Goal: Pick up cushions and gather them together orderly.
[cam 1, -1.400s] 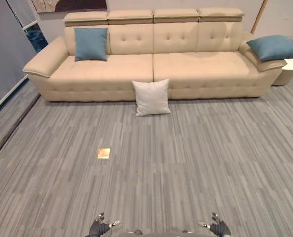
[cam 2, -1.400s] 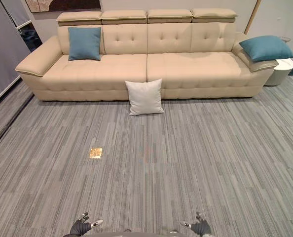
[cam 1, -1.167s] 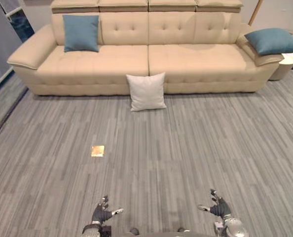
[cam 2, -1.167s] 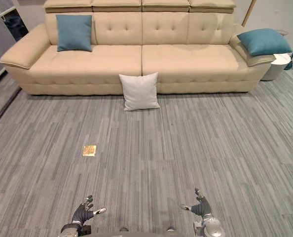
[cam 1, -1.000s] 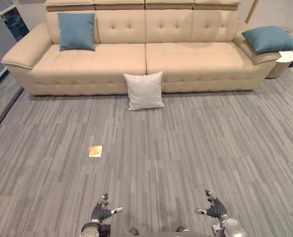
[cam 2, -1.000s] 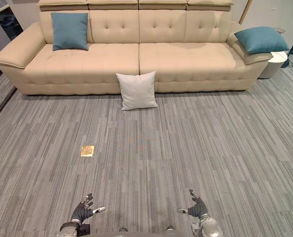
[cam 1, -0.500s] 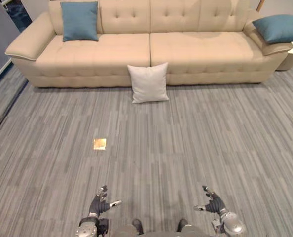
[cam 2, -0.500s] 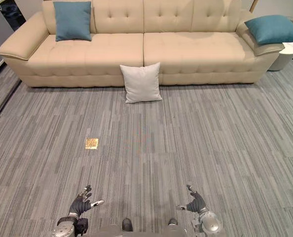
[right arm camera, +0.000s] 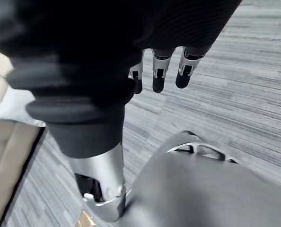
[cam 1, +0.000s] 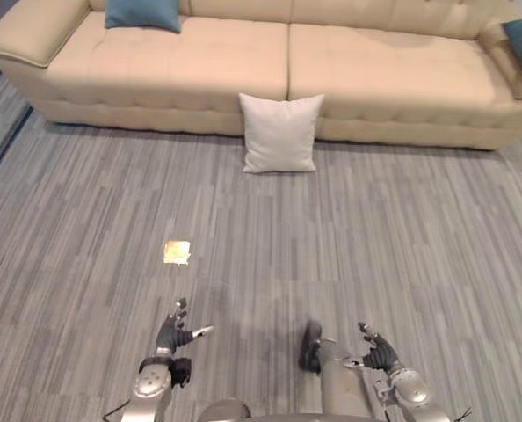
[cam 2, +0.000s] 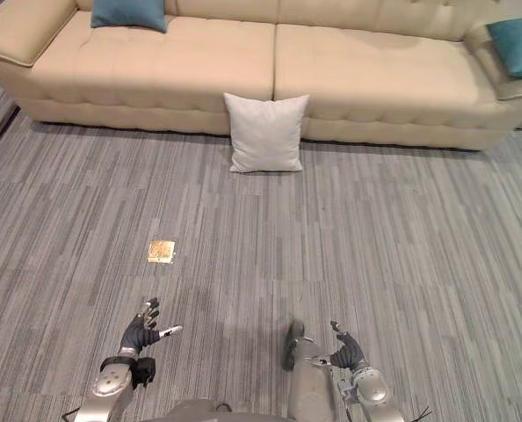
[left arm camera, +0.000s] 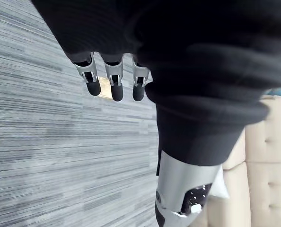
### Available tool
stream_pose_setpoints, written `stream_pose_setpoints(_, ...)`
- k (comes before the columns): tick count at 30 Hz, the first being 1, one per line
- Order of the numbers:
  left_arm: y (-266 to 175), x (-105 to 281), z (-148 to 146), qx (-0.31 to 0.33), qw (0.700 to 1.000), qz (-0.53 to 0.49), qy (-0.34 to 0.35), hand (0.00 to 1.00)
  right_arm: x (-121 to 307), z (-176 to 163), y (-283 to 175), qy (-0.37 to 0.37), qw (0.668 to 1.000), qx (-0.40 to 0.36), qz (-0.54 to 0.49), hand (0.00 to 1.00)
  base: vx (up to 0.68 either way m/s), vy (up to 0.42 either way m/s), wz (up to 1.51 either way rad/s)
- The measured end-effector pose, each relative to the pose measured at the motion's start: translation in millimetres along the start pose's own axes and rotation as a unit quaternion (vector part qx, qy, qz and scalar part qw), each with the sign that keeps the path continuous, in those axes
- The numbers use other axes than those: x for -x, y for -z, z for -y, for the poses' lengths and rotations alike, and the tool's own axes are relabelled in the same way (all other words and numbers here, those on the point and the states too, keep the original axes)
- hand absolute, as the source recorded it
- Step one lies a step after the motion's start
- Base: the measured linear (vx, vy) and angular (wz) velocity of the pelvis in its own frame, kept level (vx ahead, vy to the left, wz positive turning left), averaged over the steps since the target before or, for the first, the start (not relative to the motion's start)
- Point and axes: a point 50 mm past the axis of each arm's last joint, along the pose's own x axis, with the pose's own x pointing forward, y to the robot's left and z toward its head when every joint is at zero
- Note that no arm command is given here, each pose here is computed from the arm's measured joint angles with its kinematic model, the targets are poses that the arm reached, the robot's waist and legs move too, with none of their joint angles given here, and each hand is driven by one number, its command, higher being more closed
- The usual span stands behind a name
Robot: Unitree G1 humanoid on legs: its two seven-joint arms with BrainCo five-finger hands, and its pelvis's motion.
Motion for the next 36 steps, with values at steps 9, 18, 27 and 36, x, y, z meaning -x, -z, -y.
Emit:
stream_pose_setpoints(9,14,1,2,0.008,0.999,-0.033,-0.004,0.00,-4,0,-7,0.020,0.999,-0.041,0.009,0.00,0.60,-0.140,-0.31)
stream_pose_setpoints(18,41,13,-2,0.016,0.996,-0.087,-0.019,0.00,0,-23,5,-0.016,0.999,-0.036,-0.015,0.00,0.61,0.217,-0.60)
stream_pose_setpoints(27,30,6,-11,0.003,0.997,-0.068,-0.032,0.00,4,-29,10,-0.031,0.999,-0.024,-0.021,0.00,0.52,-0.027,0.30)
stream_pose_setpoints(36,32,4,11,0.027,0.997,-0.073,-0.012,0.00,5,-13,16,-0.001,0.999,-0.022,-0.034,0.00,0.47,-0.244,0.34)
